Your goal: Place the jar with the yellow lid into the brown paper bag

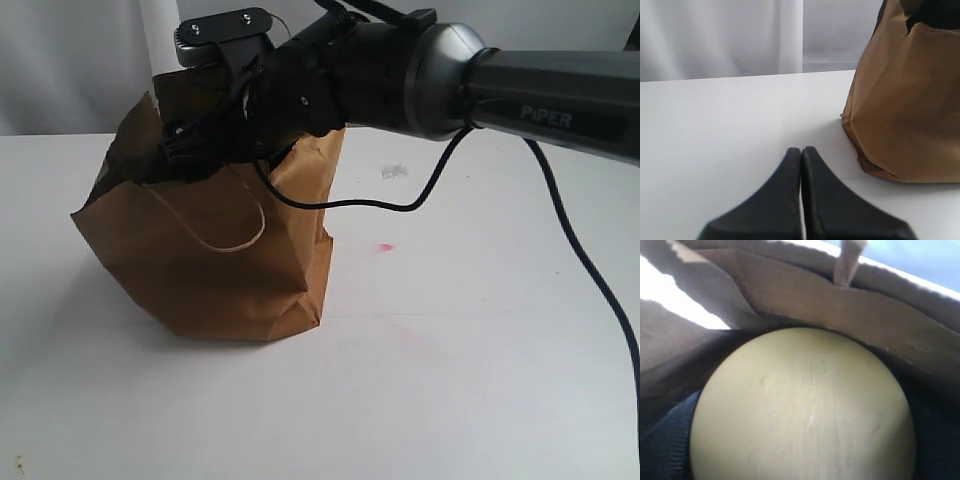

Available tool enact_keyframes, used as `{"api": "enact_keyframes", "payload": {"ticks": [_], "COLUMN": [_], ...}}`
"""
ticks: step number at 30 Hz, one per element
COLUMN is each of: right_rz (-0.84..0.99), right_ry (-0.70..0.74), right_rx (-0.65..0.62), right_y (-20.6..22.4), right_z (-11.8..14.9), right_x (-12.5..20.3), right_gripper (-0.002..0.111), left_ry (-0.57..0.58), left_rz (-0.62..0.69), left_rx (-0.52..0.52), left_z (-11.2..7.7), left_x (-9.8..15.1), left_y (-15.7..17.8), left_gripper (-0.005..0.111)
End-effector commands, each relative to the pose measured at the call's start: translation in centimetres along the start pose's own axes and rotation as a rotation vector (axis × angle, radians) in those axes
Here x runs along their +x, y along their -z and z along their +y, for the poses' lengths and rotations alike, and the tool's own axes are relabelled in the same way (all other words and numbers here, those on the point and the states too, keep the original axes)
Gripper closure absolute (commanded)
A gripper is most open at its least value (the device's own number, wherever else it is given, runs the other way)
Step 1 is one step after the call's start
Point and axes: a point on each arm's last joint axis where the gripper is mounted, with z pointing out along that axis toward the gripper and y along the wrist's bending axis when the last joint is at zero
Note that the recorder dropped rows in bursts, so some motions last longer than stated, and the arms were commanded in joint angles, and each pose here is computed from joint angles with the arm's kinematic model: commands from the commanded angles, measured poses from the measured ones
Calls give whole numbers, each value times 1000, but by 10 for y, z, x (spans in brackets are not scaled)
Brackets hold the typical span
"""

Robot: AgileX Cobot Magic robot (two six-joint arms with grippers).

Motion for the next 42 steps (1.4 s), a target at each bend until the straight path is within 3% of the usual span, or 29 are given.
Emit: {"api": "enact_keyframes", "payload": {"ticks": [1, 8, 12, 26, 37, 42], "right_rz": [-15, -28, -41, -102, -252, -314], "right_ry": [21, 16, 16, 4, -5, -10], "right_rx": [-4, -11, -15, -40, -64, -73], "right_y": [-1, -1, -1, 3, 60, 89], "right_z": [1, 2, 2, 4, 4, 4], "right_x": [-1, -2, -3, -10, -45, -58], "right_gripper": [18, 18, 3, 3, 3, 10], "left_ry": [6, 6, 6, 6, 6, 6], "left_rz": [-8, -8, -8, -8, -8, -8], "left_rx": [8, 8, 8, 8, 8, 8], "left_z": [-1, -1, -1, -1, -1, -1], "left_x": [-1, -1, -1, -1, -1, -1], "left_y": [0, 0, 0, 0, 0, 0], "left_gripper": [106, 106, 106, 106, 106, 106]}}
